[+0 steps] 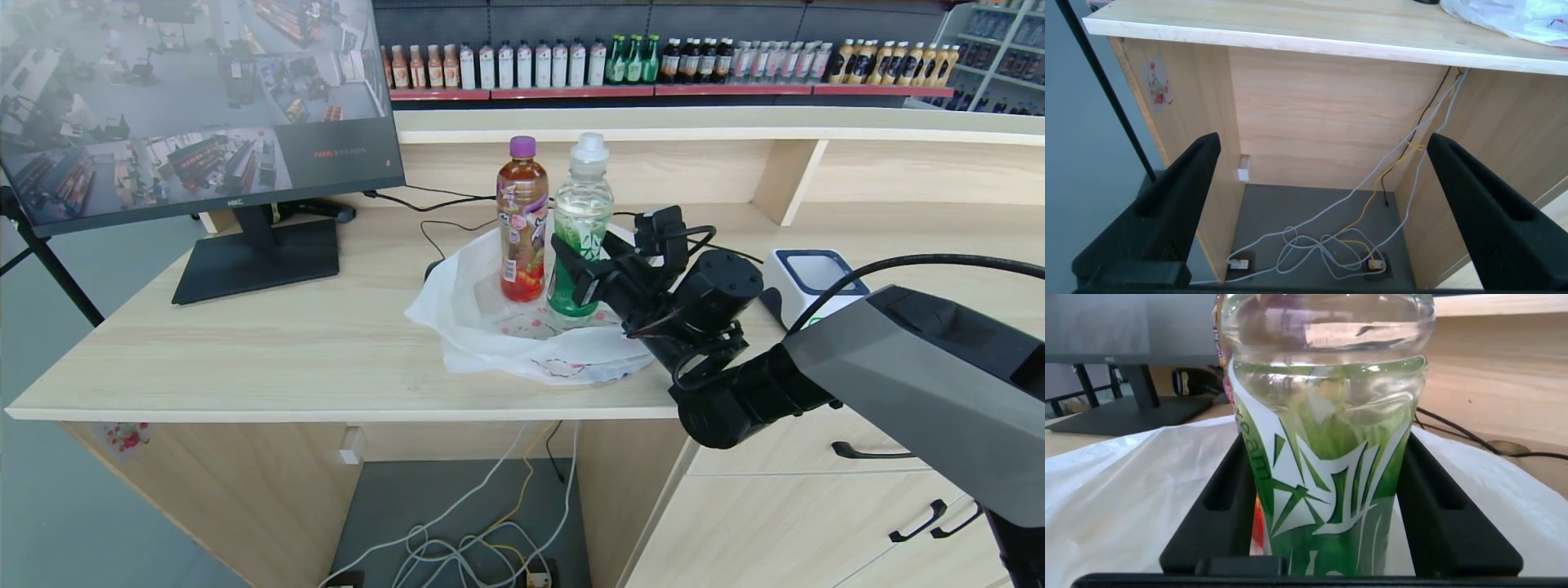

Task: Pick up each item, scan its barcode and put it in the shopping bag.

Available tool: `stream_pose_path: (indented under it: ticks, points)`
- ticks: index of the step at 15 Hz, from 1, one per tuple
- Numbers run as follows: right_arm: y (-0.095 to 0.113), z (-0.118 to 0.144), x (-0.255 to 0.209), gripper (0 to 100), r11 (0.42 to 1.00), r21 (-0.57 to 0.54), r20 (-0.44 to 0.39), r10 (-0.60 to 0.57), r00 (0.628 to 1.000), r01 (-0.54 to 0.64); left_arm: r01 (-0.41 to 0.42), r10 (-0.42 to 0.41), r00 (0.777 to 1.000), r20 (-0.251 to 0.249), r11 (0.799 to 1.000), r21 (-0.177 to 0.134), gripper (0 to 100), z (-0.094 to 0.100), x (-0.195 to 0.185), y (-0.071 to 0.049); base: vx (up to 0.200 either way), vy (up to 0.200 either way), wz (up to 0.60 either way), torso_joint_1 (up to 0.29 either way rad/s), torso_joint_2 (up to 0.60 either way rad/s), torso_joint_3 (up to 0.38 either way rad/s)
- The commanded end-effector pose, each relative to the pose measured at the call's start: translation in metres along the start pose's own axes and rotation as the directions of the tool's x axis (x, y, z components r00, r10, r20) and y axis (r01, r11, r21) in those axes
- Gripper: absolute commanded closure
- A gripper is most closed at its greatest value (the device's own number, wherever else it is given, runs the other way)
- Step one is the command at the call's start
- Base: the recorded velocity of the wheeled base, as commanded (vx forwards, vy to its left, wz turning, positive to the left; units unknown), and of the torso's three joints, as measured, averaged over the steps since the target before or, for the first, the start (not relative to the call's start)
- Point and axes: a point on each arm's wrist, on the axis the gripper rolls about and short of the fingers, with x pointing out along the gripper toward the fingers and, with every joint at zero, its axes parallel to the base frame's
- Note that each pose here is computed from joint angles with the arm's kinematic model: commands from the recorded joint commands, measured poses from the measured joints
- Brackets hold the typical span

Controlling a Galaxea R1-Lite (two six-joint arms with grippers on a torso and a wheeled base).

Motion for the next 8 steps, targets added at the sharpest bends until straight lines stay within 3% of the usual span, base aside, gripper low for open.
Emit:
stream_pose_path:
  ticks: [1, 2, 3, 8]
  points:
    - [0.0003, -0.0009, -0.0001, 100, 1.000, 0.000, -0.002, 0.001, 1.000, -0.001, 0.000, 0.000, 1.000, 0.000, 1.000, -0.001, 0, 0.0000, 0.0000, 0.0000, 0.000, 0.000, 0.00, 0.000, 0.00, 0.000]
    - [0.0003, -0.0004, -0.0002, 100, 1.000, 0.000, -0.002, 0.001, 1.000, -0.001, 0.000, 0.000, 1.000, 0.000, 1.000, -0.001, 0, 0.0000, 0.0000, 0.0000, 0.000, 0.000, 0.00, 0.000, 0.00, 0.000]
    - [0.0002, 0.0002, 0.0000, 0, 1.000, -0.001, 0.003, -0.001, 1.000, 0.001, 0.000, 0.000, 1.000, 0.000, 1.000, -0.001, 0, 0.0000, 0.0000, 0.0000, 0.000, 0.000, 0.00, 0.000, 0.00, 0.000]
    - [-0.0005, 0.0030, -0.0005, 0, 1.000, -0.028, 0.027, -0.005, 1.000, 0.006, 0.000, 0.000, 1.000, 0.000, 1.000, 0.001, 0, 0.0000, 0.0000, 0.0000, 0.000, 0.000, 0.00, 0.000, 0.00, 0.000]
